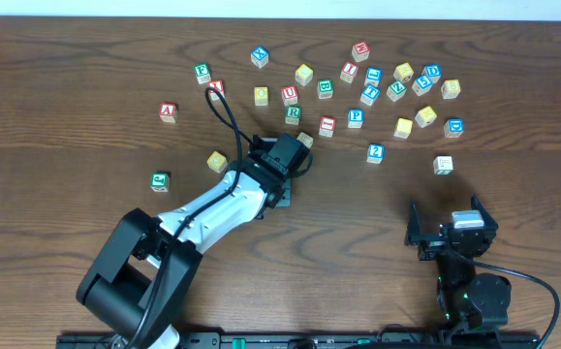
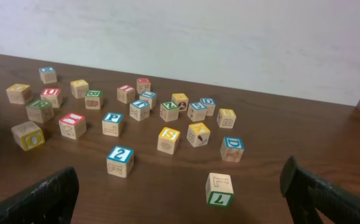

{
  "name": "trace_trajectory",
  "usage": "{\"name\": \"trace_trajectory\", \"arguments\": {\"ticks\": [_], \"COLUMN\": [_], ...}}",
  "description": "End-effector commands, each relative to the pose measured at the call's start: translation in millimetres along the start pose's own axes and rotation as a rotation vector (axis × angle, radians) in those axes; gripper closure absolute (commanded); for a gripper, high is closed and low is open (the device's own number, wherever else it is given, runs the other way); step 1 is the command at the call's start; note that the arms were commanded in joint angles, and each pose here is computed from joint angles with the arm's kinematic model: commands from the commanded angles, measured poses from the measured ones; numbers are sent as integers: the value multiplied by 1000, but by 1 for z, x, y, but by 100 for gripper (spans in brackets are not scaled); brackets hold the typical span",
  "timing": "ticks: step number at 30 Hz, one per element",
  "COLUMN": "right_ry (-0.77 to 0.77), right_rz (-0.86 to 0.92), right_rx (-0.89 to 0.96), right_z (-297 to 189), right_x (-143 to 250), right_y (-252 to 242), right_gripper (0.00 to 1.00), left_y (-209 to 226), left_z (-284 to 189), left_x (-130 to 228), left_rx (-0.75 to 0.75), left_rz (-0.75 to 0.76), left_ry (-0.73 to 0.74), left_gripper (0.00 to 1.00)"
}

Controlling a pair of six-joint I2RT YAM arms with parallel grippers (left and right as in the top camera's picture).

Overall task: Spell out NEURIPS
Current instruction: 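Open the left gripper and raise it away from the U block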

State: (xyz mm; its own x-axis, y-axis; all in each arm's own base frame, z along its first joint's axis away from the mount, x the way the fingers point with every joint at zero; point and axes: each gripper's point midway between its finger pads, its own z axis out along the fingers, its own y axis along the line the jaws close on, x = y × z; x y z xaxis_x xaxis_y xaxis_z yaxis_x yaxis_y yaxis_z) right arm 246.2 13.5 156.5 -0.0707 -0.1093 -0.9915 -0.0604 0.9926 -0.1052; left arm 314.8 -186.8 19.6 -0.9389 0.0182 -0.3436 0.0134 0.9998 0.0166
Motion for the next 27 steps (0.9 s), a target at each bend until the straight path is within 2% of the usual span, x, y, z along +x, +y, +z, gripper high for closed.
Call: {"name": "trace_trajectory", "arguments": {"ticks": [1, 12, 27], "right_ry": [5, 5, 5], "right_rz": [15, 15, 16], "right_rx": [9, 9, 9], "right_z": [0, 0, 0], "right_x": [2, 1, 2], "right_y": [-2, -2, -2], "right_gripper": [1, 1, 1], "left_y": [-6, -9, -3], "left_z": [-16, -34, -110], "left_x": [-19, -33, -57], "left_rx": [24, 40, 125], "left_rz": [-1, 19, 35], "left_ry": [-55, -94, -258], "left_gripper": [57, 57, 55]}}
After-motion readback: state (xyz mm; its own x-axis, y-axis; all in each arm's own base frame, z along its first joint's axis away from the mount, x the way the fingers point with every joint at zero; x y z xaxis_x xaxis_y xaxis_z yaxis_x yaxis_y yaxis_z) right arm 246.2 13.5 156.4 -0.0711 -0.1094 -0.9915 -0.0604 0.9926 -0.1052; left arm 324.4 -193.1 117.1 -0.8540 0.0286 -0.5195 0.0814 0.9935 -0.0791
